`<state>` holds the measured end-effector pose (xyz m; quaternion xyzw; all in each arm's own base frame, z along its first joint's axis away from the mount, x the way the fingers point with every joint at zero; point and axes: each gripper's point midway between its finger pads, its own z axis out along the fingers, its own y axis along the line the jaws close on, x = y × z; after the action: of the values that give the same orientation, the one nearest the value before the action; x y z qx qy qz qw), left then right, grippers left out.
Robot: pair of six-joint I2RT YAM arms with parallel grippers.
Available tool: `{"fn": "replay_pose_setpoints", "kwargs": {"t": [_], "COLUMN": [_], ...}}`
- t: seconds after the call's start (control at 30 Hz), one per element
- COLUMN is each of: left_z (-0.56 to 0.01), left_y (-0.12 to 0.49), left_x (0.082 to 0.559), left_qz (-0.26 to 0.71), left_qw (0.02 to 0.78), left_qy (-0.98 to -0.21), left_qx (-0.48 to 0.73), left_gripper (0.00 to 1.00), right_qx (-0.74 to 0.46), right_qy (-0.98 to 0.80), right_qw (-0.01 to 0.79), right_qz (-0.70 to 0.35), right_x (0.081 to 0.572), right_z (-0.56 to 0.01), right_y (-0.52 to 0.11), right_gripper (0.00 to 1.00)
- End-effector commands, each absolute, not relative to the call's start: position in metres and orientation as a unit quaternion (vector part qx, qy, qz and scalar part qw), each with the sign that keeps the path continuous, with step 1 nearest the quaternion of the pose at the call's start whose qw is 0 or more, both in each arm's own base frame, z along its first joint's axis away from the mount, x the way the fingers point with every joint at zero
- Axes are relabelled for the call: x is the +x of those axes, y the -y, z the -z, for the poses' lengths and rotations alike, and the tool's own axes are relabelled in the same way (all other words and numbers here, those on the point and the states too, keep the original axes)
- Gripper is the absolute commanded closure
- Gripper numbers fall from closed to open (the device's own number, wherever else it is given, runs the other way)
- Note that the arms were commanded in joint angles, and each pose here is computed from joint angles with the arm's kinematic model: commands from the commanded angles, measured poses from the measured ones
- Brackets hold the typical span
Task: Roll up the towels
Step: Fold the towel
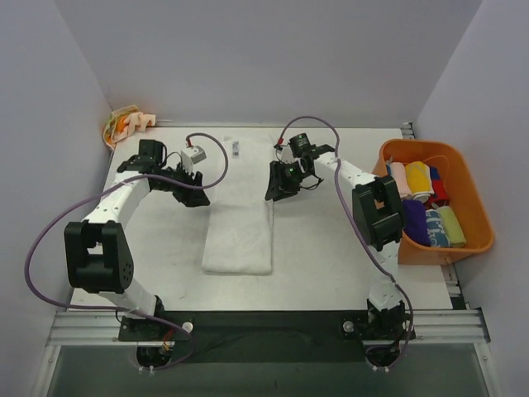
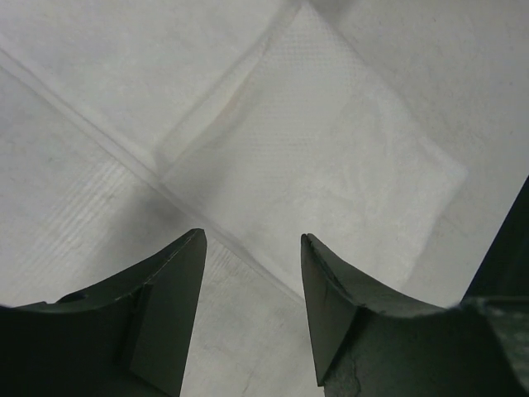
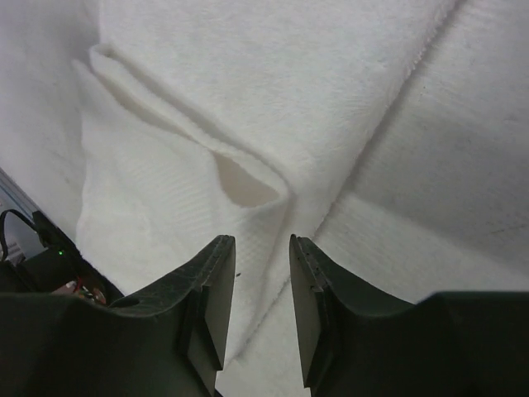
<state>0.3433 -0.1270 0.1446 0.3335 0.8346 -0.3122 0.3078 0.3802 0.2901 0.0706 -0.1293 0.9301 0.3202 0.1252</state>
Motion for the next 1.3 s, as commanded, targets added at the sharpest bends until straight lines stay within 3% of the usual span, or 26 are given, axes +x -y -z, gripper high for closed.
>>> {"fn": "replay_pose_setpoints", "kwargs": {"t": [0.0, 0.17, 0.23, 0.3, 0.43, 0.53, 0.57, 0.7, 0.87, 0.97, 1.27], "left_z": [-0.141, -0.113, -0.111, -0.104, -0.09, -0.082, -0.08, -0.074, -0.07, -0.068, -0.03], "left_y": [0.147, 0.138, 0.136, 0.136, 0.14, 0.146, 0.148, 0.152, 0.16, 0.16, 0.158], "left_x": [0.328, 0.29, 0.278, 0.265, 0.243, 0.232, 0.23, 0.223, 0.205, 0.193, 0.173], "left_qz": [0.358, 0.307, 0.292, 0.275, 0.237, 0.222, 0.221, 0.196, 0.182, 0.169, 0.12], "left_qw": [0.306, 0.293, 0.291, 0.286, 0.272, 0.263, 0.263, 0.264, 0.269, 0.277, 0.269], "left_qy": [-0.805, -0.793, -0.787, -0.768, -0.729, -0.709, -0.703, -0.672, -0.612, -0.581, -0.528], "left_qx": [0.36, 0.437, 0.46, 0.502, 0.582, 0.615, 0.622, 0.664, 0.721, 0.747, 0.796], "left_gripper": [0.4, 0.37, 0.36, 0.36, 0.35, 0.35, 0.35, 0.35, 0.35, 0.35, 0.39], "right_qx": [-0.125, -0.122, -0.126, -0.124, -0.126, -0.128, -0.13, -0.136, -0.148, -0.166, -0.148], "right_qy": [-0.929, -0.951, -0.957, -0.959, -0.951, -0.945, -0.942, -0.948, -0.914, -0.899, -0.928], "right_qw": [0.106, 0.085, 0.082, 0.077, 0.096, 0.114, 0.122, 0.137, 0.147, 0.121, 0.016], "right_qz": [-0.333, -0.272, -0.25, -0.243, -0.264, -0.28, -0.283, -0.252, -0.347, -0.386, -0.341], "right_x": [0.374, 0.363, 0.359, 0.356, 0.358, 0.364, 0.369, 0.375, 0.363, 0.34, 0.316], "right_z": [-0.063, -0.02, -0.013, -0.014, -0.04, -0.059, -0.065, -0.078, -0.126, -0.133, -0.027], "right_y": [-0.302, -0.286, -0.275, -0.268, -0.265, -0.268, -0.27, -0.262, -0.297, -0.324, -0.323], "right_gripper": [0.68, 0.75, 0.82, 0.9, 0.92, 1.0, 1.0, 0.82, 0.75, 0.74, 0.81]}}
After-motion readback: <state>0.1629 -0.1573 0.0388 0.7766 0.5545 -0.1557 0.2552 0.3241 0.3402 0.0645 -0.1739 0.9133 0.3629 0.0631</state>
